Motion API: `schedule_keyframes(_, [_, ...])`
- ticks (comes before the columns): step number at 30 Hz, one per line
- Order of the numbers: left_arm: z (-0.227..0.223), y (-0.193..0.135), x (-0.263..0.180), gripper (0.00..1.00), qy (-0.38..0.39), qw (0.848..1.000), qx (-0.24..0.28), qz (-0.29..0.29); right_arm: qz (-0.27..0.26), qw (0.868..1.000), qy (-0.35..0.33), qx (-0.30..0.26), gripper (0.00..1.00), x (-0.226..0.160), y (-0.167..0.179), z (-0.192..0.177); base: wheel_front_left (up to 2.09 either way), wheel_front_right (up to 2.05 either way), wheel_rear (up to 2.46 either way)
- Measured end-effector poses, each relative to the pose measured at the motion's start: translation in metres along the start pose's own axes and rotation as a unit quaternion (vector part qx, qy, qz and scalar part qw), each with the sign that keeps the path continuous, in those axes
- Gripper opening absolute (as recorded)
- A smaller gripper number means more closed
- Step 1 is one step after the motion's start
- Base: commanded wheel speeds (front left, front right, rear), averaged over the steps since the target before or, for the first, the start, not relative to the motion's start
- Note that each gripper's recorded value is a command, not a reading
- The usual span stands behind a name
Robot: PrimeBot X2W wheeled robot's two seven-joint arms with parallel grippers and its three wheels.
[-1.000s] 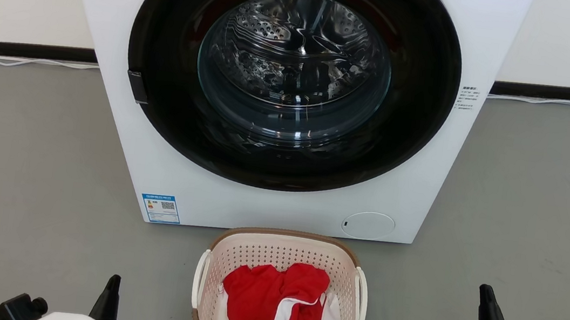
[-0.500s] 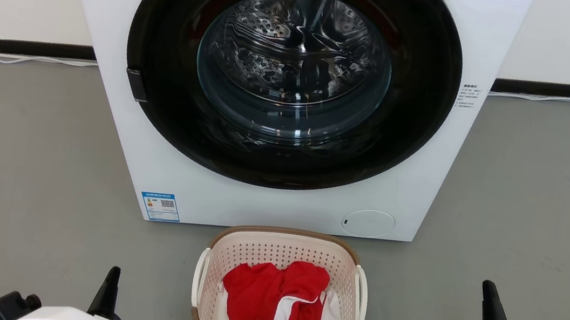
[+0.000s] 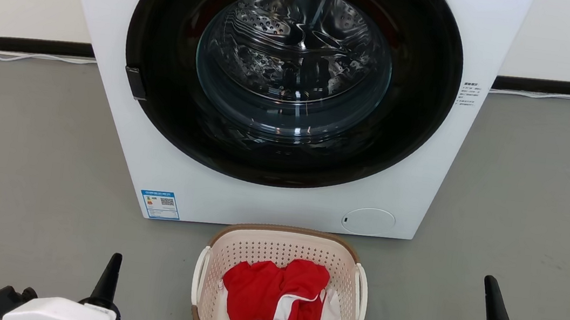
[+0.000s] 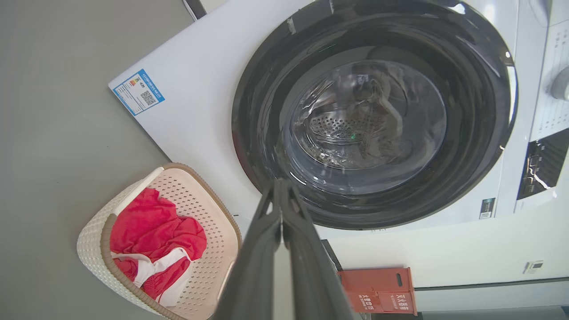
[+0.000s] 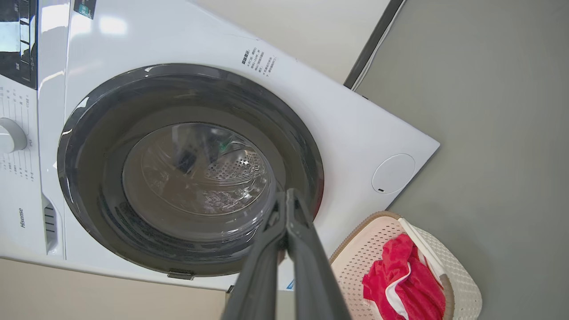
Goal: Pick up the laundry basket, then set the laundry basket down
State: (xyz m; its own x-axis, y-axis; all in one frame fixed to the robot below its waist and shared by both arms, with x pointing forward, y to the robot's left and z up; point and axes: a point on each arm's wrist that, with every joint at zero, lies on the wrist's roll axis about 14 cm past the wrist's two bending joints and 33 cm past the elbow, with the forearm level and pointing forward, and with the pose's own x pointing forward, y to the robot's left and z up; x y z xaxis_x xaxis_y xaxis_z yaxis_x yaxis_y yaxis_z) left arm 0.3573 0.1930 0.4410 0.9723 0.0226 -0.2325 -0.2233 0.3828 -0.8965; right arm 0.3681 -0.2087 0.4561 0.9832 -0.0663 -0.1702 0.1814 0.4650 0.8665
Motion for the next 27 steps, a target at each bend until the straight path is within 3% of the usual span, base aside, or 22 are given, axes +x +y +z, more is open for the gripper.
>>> schedule_keyframes(27, [0.006,-0.024,0.006,0.00,0.006,0.990,-0.136,-0.046,0.029,0.986,0.004,0.167,0.00,0.003,0.016,0.006,0.00,0.00,0.00])
